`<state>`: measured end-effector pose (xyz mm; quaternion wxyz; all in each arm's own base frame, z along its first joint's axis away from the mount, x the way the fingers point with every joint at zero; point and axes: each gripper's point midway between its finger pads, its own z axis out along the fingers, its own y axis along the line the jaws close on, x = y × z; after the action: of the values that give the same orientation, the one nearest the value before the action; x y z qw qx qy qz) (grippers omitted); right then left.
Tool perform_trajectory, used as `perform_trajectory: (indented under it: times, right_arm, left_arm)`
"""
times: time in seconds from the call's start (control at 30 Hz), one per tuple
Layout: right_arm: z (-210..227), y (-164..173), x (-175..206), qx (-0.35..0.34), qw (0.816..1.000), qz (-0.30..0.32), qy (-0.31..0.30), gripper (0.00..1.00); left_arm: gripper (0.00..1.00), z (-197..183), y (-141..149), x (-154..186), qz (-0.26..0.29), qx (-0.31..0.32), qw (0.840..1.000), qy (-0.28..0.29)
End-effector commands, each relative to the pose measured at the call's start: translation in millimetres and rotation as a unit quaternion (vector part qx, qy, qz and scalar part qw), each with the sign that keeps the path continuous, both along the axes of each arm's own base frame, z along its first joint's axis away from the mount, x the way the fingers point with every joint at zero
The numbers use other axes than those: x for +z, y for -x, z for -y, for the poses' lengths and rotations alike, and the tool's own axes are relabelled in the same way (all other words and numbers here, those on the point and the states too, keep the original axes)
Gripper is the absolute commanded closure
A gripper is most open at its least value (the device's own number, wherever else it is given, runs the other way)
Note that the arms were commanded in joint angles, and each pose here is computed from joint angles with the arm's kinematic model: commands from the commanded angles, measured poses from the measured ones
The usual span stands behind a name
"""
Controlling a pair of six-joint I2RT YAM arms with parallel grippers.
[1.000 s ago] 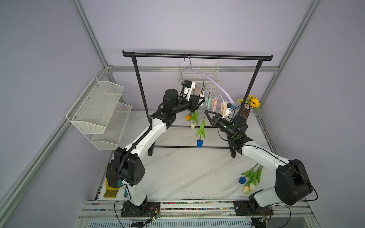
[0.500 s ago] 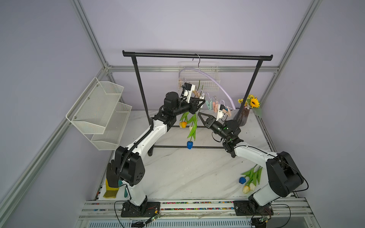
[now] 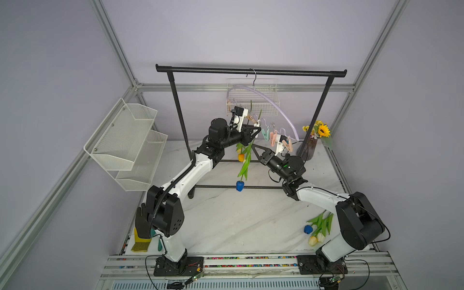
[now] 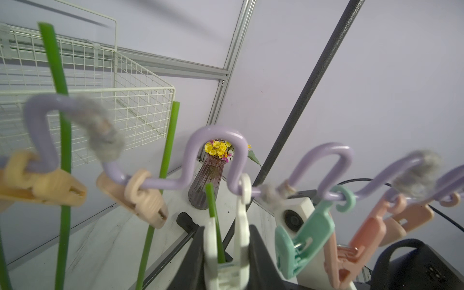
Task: Dry the flowers on a clothes hanger
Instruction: Clamp the flower onto the hanger.
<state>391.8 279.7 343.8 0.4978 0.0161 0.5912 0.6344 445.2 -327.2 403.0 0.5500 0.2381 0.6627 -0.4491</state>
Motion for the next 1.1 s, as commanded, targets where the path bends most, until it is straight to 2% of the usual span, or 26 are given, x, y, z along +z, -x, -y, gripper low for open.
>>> perform_trajectory:
  times: [0.0,0.6,0.87,1.07]
  right_arm:
    - [0,4,15,0.0,0.999,0.023,-0.025,1.0]
    - [2,-2,27,0.0,0.998,0.024,-0.063,1.0]
    - [3,-6,18,-0.016,0.999,0.019,-0.043,1.0]
    - [4,-10,9,-0.032,0.999,0.012,-0.024,1.0]
  left_arm:
    - [0.87,-4,14,32,0.03,-0.005,0.999,0.025]
    - [0.85,-6,16,29,0.028,-0.002,0.999,0.027]
    - [0.59,-9,18,34,0.035,0.001,0.999,0.025]
    - [0.43,-14,19,38,0.037,0.007,0.999,0.021]
